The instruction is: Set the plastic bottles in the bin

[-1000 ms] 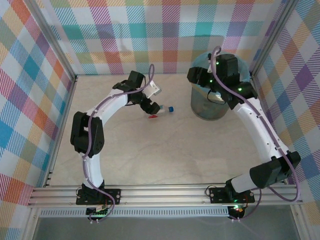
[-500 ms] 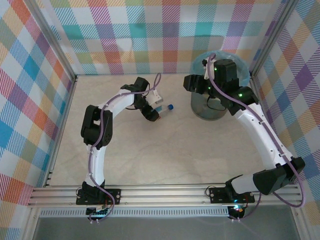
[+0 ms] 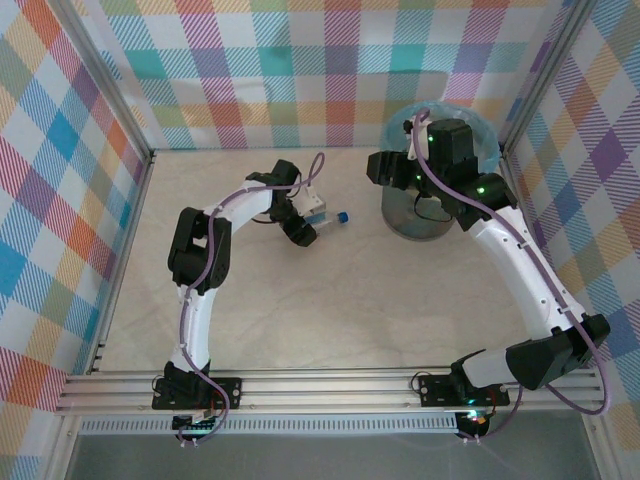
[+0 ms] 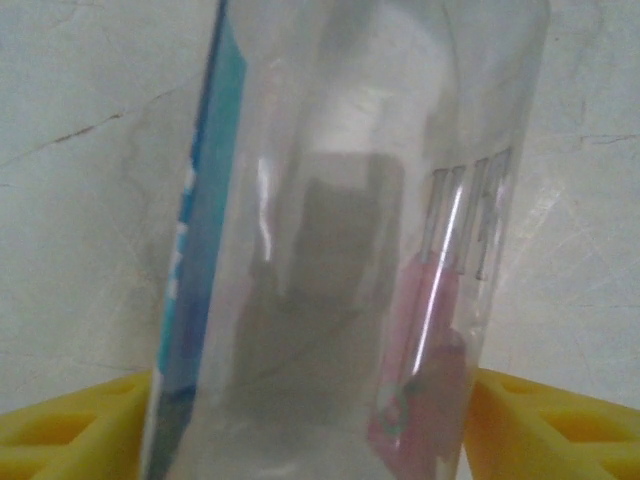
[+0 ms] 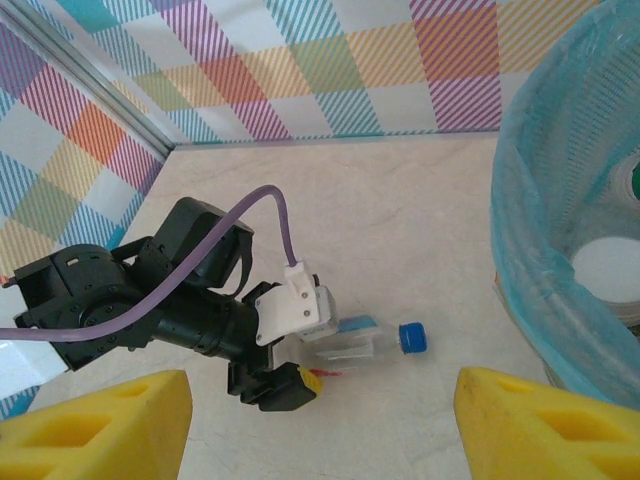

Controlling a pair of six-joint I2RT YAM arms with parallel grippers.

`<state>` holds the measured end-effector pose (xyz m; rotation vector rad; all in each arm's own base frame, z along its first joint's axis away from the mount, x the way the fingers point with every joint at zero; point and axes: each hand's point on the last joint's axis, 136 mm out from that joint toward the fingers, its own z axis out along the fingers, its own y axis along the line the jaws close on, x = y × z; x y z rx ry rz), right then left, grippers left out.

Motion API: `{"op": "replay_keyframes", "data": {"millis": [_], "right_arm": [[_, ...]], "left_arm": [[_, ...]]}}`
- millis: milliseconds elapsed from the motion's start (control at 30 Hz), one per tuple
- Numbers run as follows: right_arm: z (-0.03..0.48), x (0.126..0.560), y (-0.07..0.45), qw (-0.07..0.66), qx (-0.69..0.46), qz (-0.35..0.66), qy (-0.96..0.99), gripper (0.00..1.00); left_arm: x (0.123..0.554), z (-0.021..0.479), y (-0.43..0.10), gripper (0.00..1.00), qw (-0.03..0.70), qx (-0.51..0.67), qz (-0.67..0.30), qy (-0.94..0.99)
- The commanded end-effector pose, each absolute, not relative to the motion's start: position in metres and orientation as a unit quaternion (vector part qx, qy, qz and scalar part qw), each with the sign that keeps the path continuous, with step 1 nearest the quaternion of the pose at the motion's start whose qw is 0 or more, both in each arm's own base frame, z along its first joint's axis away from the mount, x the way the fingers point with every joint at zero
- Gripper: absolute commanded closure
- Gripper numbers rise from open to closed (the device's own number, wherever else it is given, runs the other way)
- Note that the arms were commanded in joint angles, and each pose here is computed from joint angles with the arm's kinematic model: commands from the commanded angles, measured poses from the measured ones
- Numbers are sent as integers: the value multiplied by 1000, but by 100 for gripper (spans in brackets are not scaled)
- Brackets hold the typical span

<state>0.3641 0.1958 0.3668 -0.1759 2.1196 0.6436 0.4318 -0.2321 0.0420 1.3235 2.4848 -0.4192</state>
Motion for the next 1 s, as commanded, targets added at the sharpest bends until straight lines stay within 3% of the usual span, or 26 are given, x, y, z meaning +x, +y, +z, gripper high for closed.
{"op": "replay_keyframes", "data": {"millis": [0, 133, 367, 667, 967], "right_arm": [[383, 356, 191, 460, -79, 258, 846, 30], [388, 352, 188, 468, -80, 255, 842, 29], [399, 348, 183, 482, -80, 252, 835, 29], [394, 351, 201, 434, -53, 306, 845, 26], [397, 369, 223, 404, -39, 353, 843, 24]], "left_arm": [[436, 40, -232, 33, 146, 459, -141, 865], [440, 50, -230, 42, 158, 456, -131, 866], [443, 94, -230, 46, 217, 431, -136, 865], [406, 247, -265, 46, 418, 405, -256, 772], [351, 319, -295, 46, 467, 452, -295, 700]]}}
